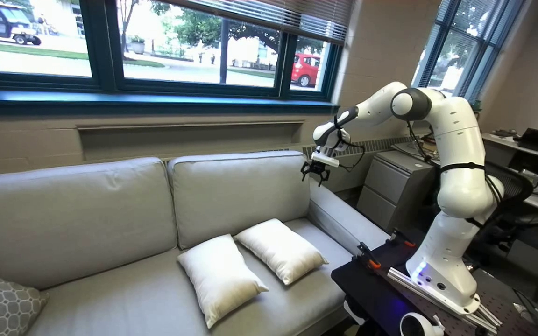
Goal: Put the pillows upright against the armrest of the couch
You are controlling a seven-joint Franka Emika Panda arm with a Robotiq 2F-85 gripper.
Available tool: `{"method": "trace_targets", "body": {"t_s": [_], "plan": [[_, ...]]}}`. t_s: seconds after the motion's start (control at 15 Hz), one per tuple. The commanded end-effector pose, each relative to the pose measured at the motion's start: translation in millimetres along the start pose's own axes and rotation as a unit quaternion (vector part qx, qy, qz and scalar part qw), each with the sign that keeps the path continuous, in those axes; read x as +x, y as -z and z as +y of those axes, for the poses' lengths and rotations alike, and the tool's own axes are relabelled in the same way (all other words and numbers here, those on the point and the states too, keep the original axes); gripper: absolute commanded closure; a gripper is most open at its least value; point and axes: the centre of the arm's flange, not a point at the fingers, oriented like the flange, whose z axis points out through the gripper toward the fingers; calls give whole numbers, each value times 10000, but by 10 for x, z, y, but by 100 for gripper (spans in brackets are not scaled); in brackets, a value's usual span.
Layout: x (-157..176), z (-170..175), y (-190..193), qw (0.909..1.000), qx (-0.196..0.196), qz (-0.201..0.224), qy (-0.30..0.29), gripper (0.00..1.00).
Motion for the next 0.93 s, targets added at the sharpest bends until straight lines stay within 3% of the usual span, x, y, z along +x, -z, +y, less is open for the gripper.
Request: {"method": "trace_targets", "body": {"t_s": [0.0,0.2,0.53,0.67,0.87], "plan": [[1,1,0,10000,0,0,-1,0],[152,104,85,9998,3,19,186,0],[975,93,-6,9948,163,-409,923,0],[1317,72,-152,9915,268,-585,1134,0],[1578,146,-484,9872,404,-934,1230,0]]}}
